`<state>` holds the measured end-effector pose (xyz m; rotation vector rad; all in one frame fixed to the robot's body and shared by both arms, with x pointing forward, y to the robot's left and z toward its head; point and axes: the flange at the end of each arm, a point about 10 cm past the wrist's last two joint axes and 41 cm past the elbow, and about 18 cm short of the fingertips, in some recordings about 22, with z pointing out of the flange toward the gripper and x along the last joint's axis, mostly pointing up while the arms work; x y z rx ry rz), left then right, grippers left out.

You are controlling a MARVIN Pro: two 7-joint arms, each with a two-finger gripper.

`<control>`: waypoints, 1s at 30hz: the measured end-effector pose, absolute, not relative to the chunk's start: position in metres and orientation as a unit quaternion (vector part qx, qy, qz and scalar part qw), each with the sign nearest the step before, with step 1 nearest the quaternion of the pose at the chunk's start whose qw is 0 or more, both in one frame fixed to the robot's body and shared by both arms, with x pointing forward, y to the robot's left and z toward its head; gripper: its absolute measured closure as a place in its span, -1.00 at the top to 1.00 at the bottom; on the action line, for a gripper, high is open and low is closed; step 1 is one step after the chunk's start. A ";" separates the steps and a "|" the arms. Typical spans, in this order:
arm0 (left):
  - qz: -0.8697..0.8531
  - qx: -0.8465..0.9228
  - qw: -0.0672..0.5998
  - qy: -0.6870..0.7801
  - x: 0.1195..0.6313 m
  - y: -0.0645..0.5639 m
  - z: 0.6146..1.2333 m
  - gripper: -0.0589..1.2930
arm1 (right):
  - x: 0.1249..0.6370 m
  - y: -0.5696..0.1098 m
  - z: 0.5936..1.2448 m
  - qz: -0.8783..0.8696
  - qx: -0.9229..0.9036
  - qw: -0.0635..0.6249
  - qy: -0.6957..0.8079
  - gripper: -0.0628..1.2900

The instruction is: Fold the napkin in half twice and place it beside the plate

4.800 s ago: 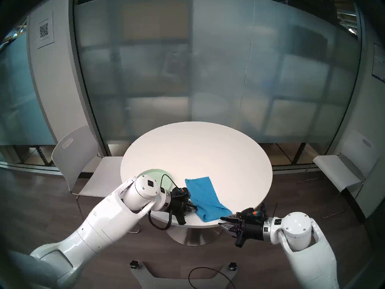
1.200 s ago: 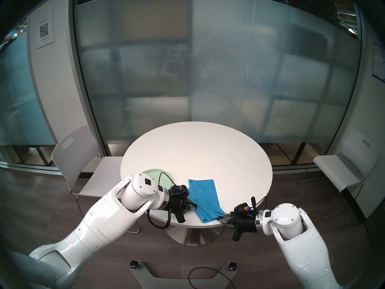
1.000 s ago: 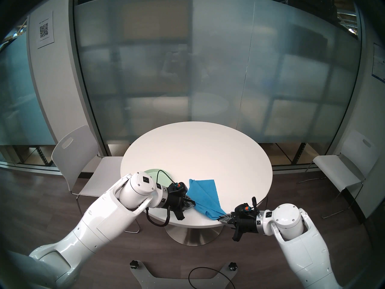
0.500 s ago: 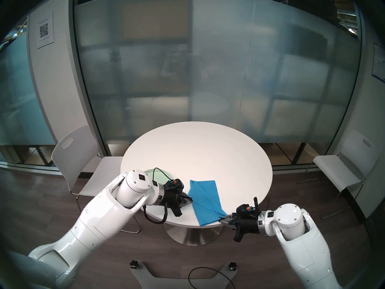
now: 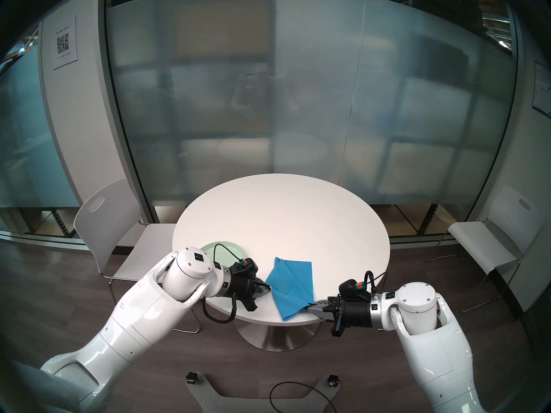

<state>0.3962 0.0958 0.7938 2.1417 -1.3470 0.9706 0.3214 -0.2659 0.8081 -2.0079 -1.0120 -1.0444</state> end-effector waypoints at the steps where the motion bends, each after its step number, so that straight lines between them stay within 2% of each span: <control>1: 0.350 0.774 0.214 -0.482 0.396 0.098 0.793 -0.56 | 0.322 -0.266 0.811 -0.399 -0.765 0.329 -0.383 -0.94; 15: 0.348 0.797 0.195 -0.454 0.401 0.127 0.782 -0.56 | 0.342 -0.270 0.855 -0.410 -0.759 0.399 -0.312 -0.94; 30: 0.352 0.796 0.202 -0.450 0.400 0.122 0.781 -0.56 | 0.376 -0.268 0.903 -0.455 -0.756 0.392 -0.259 -0.94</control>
